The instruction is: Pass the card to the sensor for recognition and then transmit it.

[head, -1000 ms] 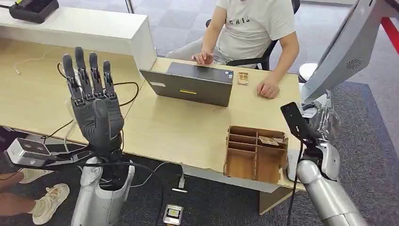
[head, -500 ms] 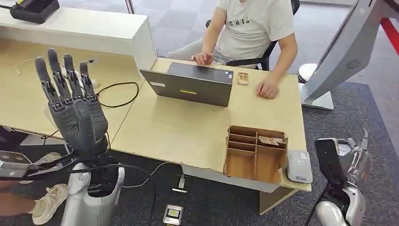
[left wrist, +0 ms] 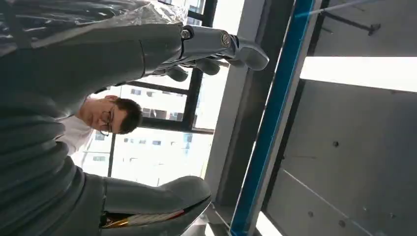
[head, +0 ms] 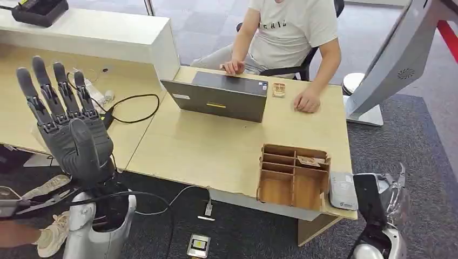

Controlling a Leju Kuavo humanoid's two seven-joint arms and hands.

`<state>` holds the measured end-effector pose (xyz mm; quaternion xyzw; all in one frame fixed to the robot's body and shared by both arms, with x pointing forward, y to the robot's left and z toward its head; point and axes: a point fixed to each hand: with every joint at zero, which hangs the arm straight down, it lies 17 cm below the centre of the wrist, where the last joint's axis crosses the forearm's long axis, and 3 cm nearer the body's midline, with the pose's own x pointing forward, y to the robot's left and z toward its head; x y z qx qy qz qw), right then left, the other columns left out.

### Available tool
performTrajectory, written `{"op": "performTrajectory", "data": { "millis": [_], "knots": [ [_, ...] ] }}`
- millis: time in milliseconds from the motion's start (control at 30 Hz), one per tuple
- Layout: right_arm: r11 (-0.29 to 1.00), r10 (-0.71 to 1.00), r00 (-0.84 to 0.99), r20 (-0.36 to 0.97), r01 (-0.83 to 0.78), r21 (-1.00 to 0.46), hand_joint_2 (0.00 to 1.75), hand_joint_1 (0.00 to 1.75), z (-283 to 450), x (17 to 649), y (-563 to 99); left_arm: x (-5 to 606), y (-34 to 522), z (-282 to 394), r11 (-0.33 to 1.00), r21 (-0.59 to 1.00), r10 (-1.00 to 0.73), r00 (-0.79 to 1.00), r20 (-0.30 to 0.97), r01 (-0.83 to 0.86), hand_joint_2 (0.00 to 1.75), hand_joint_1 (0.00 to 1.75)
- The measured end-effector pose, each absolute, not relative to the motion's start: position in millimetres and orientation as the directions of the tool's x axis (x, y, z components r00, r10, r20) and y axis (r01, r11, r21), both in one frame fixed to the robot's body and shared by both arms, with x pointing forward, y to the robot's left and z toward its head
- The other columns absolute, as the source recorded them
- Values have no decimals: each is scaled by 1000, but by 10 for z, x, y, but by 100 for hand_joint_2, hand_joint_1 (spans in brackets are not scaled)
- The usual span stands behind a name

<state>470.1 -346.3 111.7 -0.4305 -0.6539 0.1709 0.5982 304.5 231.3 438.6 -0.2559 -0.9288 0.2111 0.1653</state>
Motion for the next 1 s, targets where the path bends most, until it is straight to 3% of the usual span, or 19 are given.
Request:
{"op": "performTrajectory", "data": {
  "millis": [700, 1000],
  "knots": [
    [579, 750, 262, 608, 186, -794, 175, 175, 135, 4609, -3500, 3010, 2342, 4402, 774, -482, 551, -813, 190, 412, 175, 0],
    [572, 753, 281, 595, 167, -803, 175, 175, 43, 4603, -3514, 3009, 2340, 4403, 774, -480, 552, -812, 190, 413, 175, 0]
  ]
}}
